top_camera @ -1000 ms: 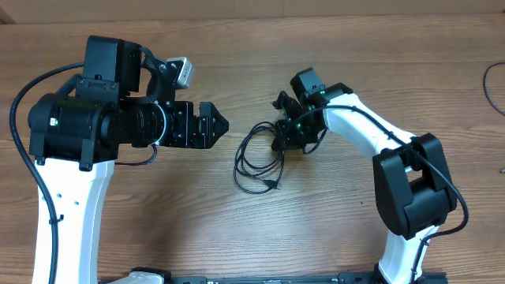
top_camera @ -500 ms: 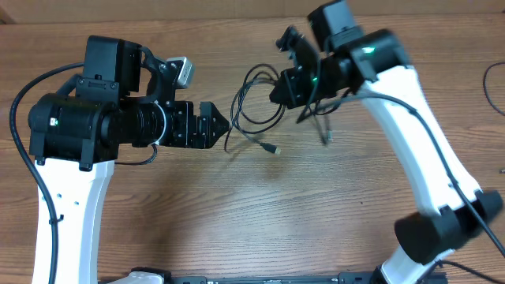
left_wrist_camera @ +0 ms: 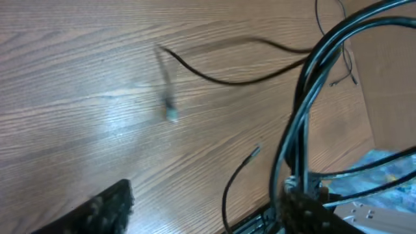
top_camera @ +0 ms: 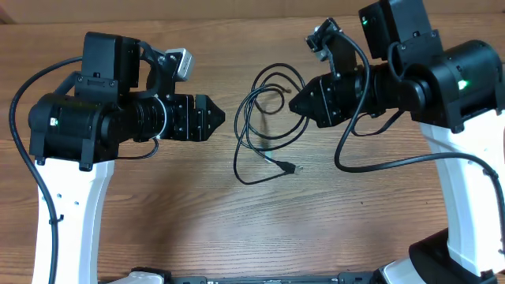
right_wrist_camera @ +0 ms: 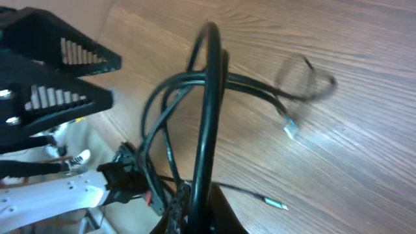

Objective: Untangle cables

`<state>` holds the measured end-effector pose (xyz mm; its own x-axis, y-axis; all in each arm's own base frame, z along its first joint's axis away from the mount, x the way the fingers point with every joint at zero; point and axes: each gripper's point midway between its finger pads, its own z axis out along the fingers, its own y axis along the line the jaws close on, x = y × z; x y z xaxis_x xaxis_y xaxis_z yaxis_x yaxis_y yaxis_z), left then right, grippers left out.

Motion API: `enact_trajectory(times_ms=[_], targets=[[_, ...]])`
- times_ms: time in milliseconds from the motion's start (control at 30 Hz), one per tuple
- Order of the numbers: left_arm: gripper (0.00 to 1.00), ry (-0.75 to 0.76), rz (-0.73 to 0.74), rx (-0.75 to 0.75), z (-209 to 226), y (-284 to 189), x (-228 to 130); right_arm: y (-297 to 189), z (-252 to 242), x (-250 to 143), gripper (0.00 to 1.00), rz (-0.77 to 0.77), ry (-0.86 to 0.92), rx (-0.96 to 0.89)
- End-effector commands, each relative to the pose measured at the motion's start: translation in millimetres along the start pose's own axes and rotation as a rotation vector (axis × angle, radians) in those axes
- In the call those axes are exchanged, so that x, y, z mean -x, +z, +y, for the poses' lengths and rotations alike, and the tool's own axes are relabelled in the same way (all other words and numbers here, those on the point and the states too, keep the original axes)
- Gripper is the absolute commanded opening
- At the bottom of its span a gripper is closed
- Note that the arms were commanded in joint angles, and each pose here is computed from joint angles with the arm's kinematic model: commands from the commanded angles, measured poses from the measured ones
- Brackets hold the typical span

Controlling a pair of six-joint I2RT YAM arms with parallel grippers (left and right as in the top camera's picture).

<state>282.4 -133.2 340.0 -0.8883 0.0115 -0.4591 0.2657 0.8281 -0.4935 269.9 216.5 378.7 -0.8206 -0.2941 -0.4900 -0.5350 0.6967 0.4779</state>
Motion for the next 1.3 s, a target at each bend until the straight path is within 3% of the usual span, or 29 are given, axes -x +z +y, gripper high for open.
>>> enact_trajectory(times_ms=[0,233,267,367,700,767,800,1100,1267], targets=[[0.68,-0.006,0.006,-0.007,0,1,0,-4,19,0,0.04,-0.011,-0.035,0.063],[0.70,-0.005,0.011,-0.049,-7,1,-1,-3,22,4,0.04,-0.027,-0.034,0.078],[0.69,-0.003,0.011,-0.062,-9,1,-1,-4,24,7,0.04,-0.035,-0.019,0.087],[0.48,0.003,0.007,-0.069,-11,2,0,-5,34,14,0.04,-0.063,-0.031,0.146],[0.46,0.044,0.009,-0.080,-21,7,0,-3,55,21,0.04,-0.083,-0.070,0.221],[0.26,0.049,0.001,-0.081,-21,7,3,-2,57,20,0.04,-0.077,-0.058,0.225],[0.22,0.050,-0.002,-0.082,-22,7,3,-2,59,19,0.04,-0.074,-0.062,0.228],[0.18,0.053,-0.005,-0.082,-22,7,4,5,88,17,0.04,-0.068,-0.101,0.291],[0.23,0.055,-0.003,-0.080,-21,7,4,2,100,21,0.04,-0.082,-0.126,0.348]])
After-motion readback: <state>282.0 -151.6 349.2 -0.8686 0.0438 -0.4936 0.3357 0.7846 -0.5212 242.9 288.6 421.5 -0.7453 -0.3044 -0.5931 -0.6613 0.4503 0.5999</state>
